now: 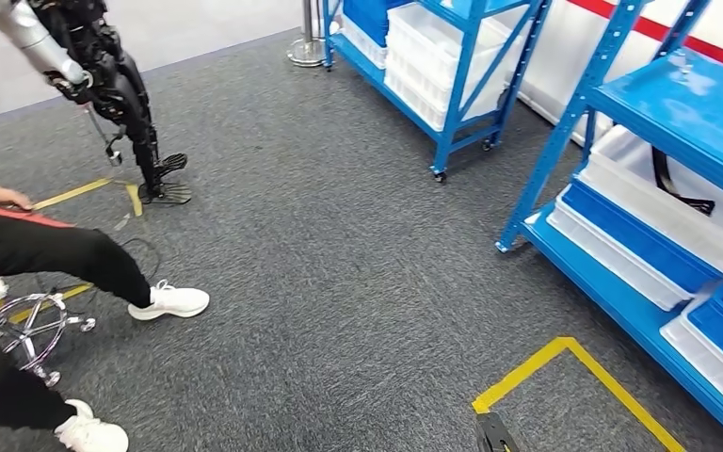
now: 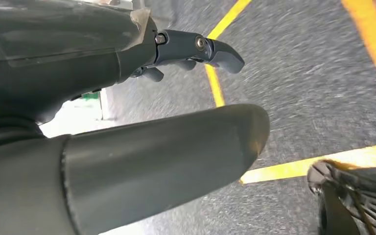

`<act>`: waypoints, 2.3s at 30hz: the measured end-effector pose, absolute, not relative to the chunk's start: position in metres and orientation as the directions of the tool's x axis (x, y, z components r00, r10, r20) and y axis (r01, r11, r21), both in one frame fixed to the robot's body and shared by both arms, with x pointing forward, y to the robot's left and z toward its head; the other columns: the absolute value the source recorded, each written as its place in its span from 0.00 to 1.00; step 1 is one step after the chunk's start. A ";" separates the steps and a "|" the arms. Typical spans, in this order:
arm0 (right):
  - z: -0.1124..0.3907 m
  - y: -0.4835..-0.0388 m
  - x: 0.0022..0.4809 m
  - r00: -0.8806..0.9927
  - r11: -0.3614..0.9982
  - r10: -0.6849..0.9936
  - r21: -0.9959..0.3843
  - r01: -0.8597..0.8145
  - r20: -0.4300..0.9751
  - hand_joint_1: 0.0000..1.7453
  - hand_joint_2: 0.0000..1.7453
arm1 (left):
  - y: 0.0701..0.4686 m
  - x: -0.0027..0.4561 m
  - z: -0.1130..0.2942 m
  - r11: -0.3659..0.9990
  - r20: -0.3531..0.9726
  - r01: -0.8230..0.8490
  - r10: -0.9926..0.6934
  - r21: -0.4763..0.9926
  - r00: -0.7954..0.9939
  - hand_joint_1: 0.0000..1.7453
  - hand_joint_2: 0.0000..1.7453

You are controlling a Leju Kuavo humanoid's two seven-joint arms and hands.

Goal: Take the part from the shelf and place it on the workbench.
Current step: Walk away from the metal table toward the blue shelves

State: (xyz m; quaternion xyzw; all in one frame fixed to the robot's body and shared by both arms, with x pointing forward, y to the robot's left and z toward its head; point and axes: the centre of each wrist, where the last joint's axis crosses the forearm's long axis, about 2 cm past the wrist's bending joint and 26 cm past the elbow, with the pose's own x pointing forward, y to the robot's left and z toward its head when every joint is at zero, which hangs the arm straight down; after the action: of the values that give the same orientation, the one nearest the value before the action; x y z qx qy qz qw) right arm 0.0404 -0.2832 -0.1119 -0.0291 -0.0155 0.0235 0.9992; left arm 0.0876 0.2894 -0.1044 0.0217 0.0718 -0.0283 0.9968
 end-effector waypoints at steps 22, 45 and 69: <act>-0.112 -0.286 0.039 0.999 0.998 0.031 -0.063 -0.029 0.033 0.00 0.00 | 0.283 0.099 -0.102 0.997 -0.121 0.070 -0.066 0.031 0.990 0.00 0.00; -0.112 -0.283 0.038 0.999 0.998 0.018 -0.061 -0.017 0.029 0.00 0.00 | 0.283 0.098 -0.102 0.997 -0.125 0.074 -0.070 0.032 0.990 0.00 0.00; -0.112 -0.283 0.038 0.999 0.998 0.021 -0.064 -0.019 0.030 0.00 0.00 | 0.282 0.100 -0.102 0.996 -0.121 0.082 -0.078 0.034 0.990 0.00 0.00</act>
State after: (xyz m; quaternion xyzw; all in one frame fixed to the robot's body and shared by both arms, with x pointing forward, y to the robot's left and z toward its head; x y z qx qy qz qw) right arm 0.0379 -0.2827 -0.1121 -0.0318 -0.0153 0.0099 0.9993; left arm 0.1005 0.2823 -0.1016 0.0195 0.0598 -0.0402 0.9972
